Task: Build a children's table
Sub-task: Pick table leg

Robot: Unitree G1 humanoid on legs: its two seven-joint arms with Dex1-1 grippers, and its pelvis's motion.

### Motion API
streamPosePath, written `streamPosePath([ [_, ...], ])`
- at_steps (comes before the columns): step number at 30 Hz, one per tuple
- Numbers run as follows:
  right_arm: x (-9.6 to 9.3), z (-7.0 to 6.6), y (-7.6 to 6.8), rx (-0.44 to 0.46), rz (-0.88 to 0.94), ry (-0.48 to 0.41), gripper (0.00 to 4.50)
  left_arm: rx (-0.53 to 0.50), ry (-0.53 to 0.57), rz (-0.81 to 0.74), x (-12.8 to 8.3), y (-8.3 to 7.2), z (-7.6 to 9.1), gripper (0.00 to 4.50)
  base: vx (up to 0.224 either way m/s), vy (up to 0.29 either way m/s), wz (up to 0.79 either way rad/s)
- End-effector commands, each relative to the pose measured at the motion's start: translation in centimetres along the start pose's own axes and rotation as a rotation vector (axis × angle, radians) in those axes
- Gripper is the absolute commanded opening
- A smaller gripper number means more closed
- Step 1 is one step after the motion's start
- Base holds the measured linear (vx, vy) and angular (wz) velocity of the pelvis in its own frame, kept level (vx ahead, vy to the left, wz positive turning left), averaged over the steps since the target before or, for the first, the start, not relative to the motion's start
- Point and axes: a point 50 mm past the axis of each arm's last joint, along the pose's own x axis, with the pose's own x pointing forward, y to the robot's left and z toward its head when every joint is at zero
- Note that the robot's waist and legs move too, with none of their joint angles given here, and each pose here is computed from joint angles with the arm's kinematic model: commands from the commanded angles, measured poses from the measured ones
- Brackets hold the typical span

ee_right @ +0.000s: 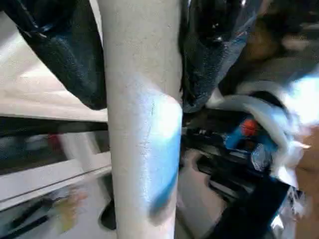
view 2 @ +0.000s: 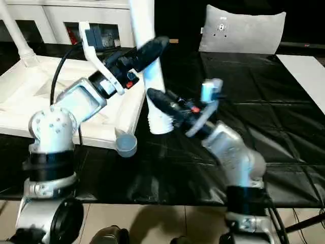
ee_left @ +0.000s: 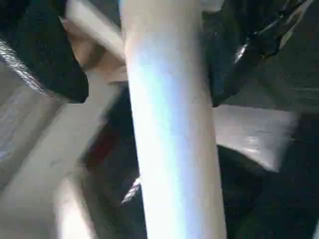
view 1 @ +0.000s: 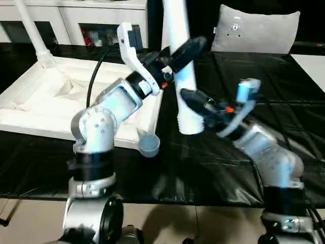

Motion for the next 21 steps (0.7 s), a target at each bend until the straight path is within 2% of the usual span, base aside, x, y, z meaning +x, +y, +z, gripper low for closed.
streamPosePath([
  [1,0.6,0.4,0.3,-0.163,-0.063,-0.026,1.86,0.111,-0.028,0.058,0.4,-0.6,0.0,4.09,0.000,0.000,0.00],
  [2,0.7,0.4,0.4,-0.178,-0.072,-0.030,1.86,0.126,-0.032,0.067,0.4,-0.6,0.0,4.09,0.000,0.000,0.00],
  [3,1.2,0.1,0.8,-0.245,-0.106,-0.062,1.86,0.239,-0.059,0.118,0.8,-0.8,-0.4,4.09,0.000,0.000,0.00],
  [6,1.7,-0.3,1.2,-0.283,-0.121,-0.075,1.86,0.350,-0.094,0.168,1.0,-0.7,-0.6,4.09,0.000,0.000,0.00],
  [9,1.8,-0.4,1.2,-0.291,-0.126,-0.081,1.86,0.379,-0.106,0.186,0.9,-0.5,-0.6,4.09,0.000,0.000,0.00],
  [10,1.8,-0.5,1.3,-0.285,-0.134,-0.093,1.86,0.461,-0.103,0.189,0.9,-0.5,-0.7,4.09,0.000,0.000,0.00],
  [11,1.8,-0.5,1.3,-0.285,-0.134,-0.093,1.86,0.461,-0.103,0.189,0.9,-0.5,-0.7,4.09,0.000,0.000,0.00],
  [14,1.9,-0.6,1.1,-0.305,-0.147,-0.102,1.86,0.576,-0.089,0.188,0.7,-0.4,-1.0,4.09,0.000,0.000,0.00],
  [20,2.0,-0.6,0.9,-0.326,-0.163,-0.112,1.86,0.618,-0.111,0.199,0.8,-0.3,-1.2,4.09,0.000,0.000,0.00],
  [21,2.0,-0.6,0.9,-0.326,-0.162,-0.111,1.86,0.621,-0.111,0.198,0.8,-0.3,-1.3,3.95,0.000,0.000,0.00],
])
